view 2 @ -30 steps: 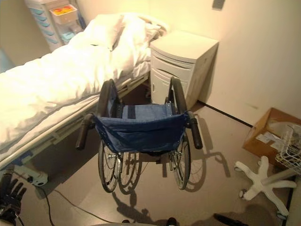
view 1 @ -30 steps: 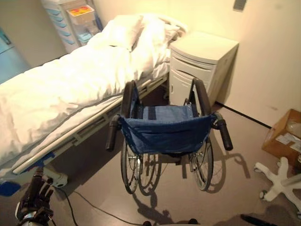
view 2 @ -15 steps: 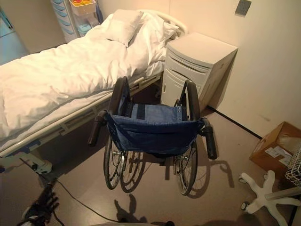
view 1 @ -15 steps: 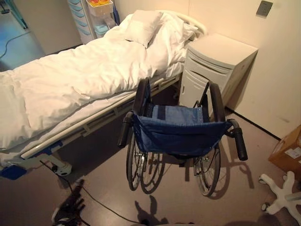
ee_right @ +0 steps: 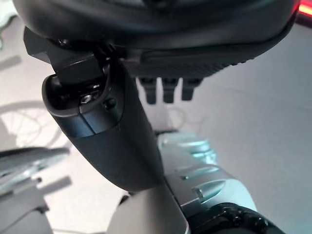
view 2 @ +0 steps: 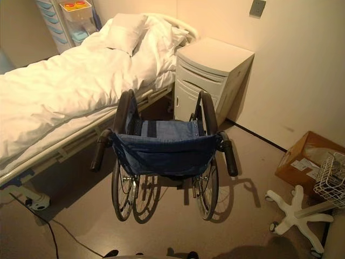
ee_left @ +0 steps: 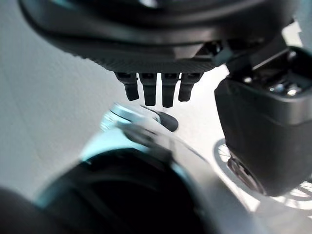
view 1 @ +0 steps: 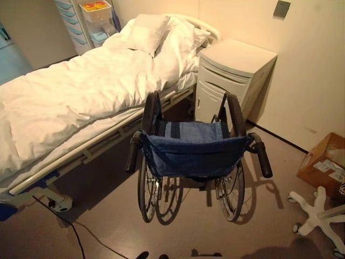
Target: Push the wheelchair next to the bed
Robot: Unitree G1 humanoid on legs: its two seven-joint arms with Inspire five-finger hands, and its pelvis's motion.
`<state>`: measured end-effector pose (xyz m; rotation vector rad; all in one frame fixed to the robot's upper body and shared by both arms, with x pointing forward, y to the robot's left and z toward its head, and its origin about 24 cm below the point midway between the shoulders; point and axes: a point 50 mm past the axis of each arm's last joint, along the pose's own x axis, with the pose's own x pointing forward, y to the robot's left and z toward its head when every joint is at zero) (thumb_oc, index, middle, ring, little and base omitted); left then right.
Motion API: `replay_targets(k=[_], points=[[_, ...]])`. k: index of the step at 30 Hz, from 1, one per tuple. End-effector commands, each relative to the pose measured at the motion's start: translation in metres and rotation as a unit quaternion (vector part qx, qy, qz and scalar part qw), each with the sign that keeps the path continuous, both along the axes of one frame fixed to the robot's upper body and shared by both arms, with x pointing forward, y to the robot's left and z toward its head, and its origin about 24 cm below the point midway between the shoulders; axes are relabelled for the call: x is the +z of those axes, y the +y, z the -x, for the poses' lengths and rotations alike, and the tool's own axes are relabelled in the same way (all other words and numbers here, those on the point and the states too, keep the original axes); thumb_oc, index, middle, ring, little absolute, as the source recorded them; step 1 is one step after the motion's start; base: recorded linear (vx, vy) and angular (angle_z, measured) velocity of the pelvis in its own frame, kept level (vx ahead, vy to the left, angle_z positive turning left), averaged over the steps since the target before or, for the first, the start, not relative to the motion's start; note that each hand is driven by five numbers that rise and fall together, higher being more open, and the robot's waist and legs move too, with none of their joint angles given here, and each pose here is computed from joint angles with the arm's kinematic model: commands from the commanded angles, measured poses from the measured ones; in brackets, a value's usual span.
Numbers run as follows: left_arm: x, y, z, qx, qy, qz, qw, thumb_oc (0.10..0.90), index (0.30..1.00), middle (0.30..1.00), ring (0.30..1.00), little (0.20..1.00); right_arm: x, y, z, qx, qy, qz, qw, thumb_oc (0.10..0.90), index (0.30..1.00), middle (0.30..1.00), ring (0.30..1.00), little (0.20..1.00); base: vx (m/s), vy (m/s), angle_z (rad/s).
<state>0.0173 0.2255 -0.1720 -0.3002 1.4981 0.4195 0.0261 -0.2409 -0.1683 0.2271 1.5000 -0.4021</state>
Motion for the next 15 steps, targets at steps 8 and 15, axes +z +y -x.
replay_targets(k=[8, 15], points=[[-0.0022, -0.0074, -0.0096, -0.014, 0.041, -0.023, 0.999, 0.800, 0.900, 0.900, 0.900, 0.900, -0.0048, 0.0226, -0.0126, 0.054, -0.009, -0.047, 0.997, 0.800, 0.900, 0.900, 0.900, 0.900, 0.00, 0.000, 0.00], [-0.0016, -0.0057, -0.0159, -0.035, 0.033, -0.033, 0.998, 0.800, 0.900, 0.900, 0.900, 0.900, -0.0042, 0.0206, -0.0155, 0.081, -0.004, -0.038, 0.996, 0.800, 0.900, 0.900, 0.900, 0.900, 0.00, 0.000, 0.00]])
